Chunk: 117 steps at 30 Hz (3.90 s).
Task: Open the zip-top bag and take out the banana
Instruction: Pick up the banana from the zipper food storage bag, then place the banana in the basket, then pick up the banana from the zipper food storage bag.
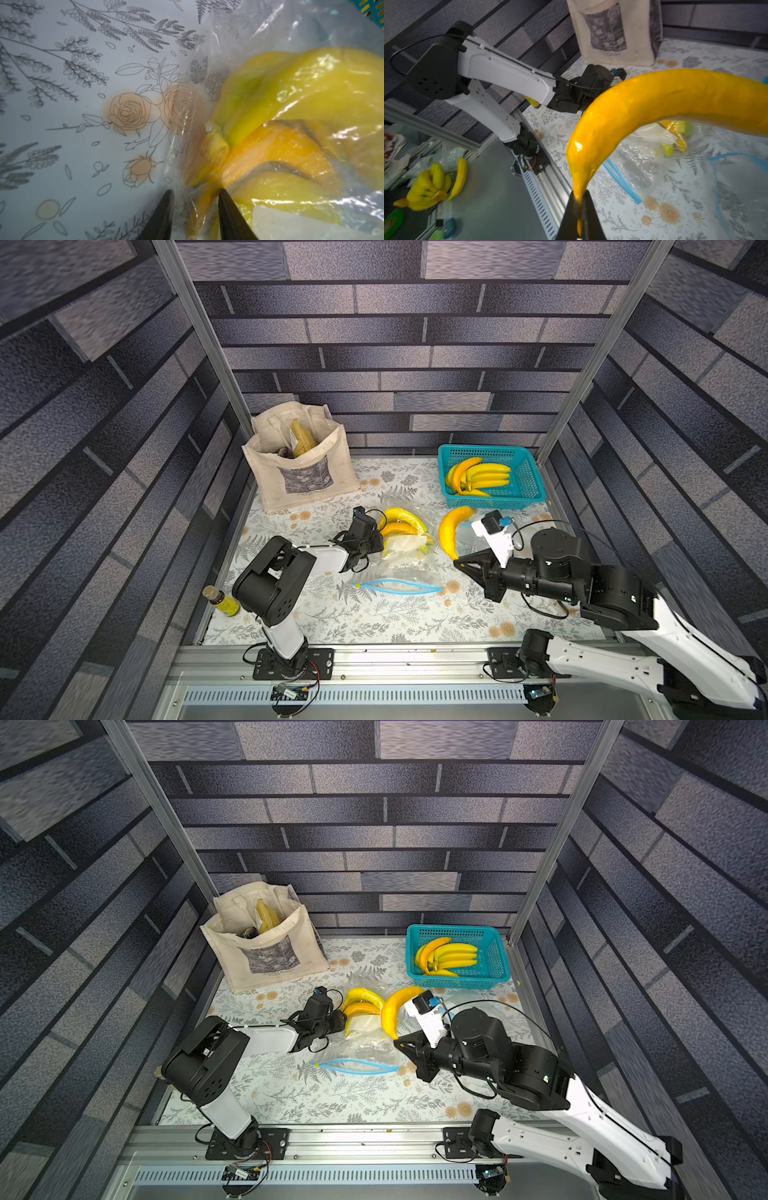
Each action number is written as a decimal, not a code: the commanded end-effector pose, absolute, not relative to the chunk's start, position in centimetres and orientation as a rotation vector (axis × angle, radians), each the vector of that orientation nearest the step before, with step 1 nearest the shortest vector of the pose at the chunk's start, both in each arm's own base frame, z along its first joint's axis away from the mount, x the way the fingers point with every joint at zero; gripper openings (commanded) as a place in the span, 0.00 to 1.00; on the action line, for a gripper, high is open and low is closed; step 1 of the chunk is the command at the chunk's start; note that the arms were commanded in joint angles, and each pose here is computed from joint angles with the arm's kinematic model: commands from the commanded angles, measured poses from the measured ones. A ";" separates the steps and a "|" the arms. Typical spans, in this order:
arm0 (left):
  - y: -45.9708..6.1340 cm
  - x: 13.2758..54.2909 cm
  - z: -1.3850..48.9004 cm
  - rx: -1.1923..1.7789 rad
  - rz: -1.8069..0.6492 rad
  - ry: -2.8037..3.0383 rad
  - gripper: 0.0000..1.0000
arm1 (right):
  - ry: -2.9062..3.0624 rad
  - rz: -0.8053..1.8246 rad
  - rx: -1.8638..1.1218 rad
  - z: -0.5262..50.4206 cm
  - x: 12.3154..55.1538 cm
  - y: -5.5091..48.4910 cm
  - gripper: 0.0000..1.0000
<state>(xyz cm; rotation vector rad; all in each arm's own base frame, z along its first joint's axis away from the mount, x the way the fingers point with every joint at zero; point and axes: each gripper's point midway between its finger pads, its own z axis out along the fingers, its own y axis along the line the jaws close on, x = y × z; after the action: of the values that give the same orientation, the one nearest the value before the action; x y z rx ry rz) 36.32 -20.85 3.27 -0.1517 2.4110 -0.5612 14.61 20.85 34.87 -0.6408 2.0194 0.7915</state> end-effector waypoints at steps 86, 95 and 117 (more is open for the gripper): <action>-21.8 34.3 4.3 -0.269 -0.702 2.428 0.30 | 2.154 0.336 -0.240 5.1 20.7 33.1 0.72; -22.5 33.5 3.9 -0.309 -0.750 2.418 0.27 | 2.109 0.331 -0.234 5.1 23.4 34.6 0.76; -15.2 37.1 12.4 -0.241 -0.482 2.313 0.71 | 2.160 0.268 -0.232 4.5 23.3 29.2 0.77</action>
<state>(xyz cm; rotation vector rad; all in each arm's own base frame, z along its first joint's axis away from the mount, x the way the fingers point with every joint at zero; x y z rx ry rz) 35.78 -15.81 11.34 -0.3319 2.2884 -0.5342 23.25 30.70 4.81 -0.2281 2.1397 0.3091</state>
